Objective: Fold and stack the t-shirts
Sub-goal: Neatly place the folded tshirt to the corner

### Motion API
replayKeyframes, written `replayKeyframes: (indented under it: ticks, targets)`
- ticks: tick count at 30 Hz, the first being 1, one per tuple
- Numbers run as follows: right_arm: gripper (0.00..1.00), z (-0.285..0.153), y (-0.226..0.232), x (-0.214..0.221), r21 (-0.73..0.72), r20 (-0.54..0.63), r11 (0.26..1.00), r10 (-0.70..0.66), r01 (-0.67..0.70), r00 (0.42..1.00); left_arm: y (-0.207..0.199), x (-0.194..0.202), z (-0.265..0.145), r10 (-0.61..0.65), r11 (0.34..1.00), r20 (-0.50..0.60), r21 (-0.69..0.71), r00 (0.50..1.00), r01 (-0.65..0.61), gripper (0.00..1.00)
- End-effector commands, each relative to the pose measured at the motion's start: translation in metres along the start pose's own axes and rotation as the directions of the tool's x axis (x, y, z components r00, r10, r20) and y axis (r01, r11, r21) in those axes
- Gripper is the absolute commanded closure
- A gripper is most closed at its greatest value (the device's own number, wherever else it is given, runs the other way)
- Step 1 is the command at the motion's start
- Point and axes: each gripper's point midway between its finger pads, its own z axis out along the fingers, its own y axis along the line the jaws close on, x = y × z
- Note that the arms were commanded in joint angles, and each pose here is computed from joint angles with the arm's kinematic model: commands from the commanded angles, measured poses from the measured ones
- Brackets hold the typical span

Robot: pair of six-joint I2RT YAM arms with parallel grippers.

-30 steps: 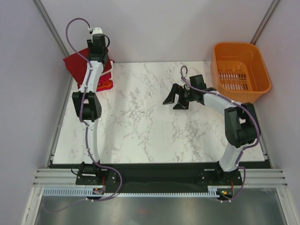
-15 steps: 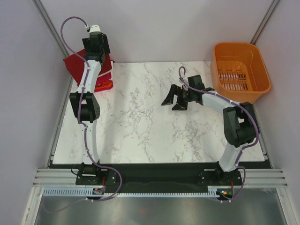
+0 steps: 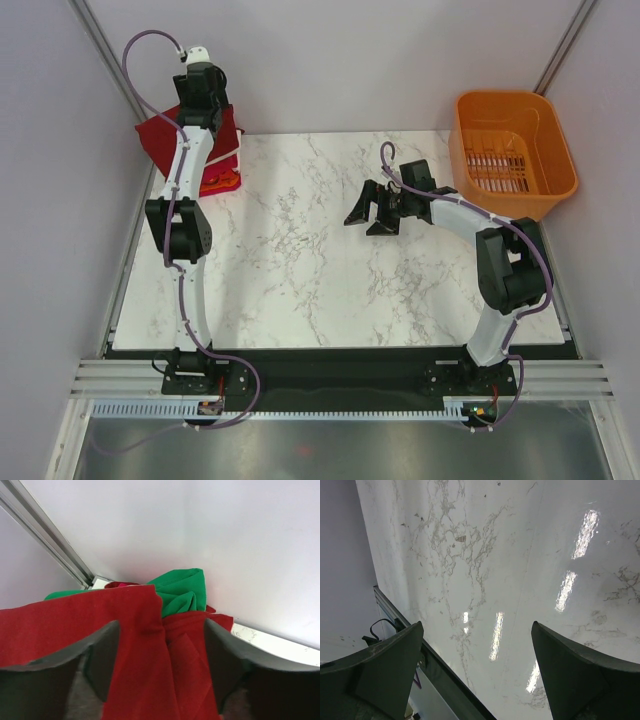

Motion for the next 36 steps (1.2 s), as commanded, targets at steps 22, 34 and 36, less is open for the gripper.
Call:
replayKeyframes:
  ticks: [22, 34, 36]
  targets:
    - [0.02, 0.005, 0.006, -0.012, -0.005, 0.019, 0.999, -0.039, 0.040, 0.999, 0.015, 0.022, 0.027, -0.007, 0.998, -0.011, -0.057, 1.000, 0.006, 0.58]
    - [0.02, 0.008, 0.005, -0.009, -0.003, 0.009, 0.999, -0.041, 0.041, 0.999, 0.019, -0.026, 0.005, -0.027, 0.999, 0.069, -0.046, 0.997, 0.030, 0.84]
    - [0.02, 0.008, 0.006, -0.009, -0.005, 0.009, 0.999, -0.042, 0.042, 0.999, 0.017, -0.038, -0.001, -0.029, 0.999, 0.090, -0.017, 0.996, 0.030, 0.84]
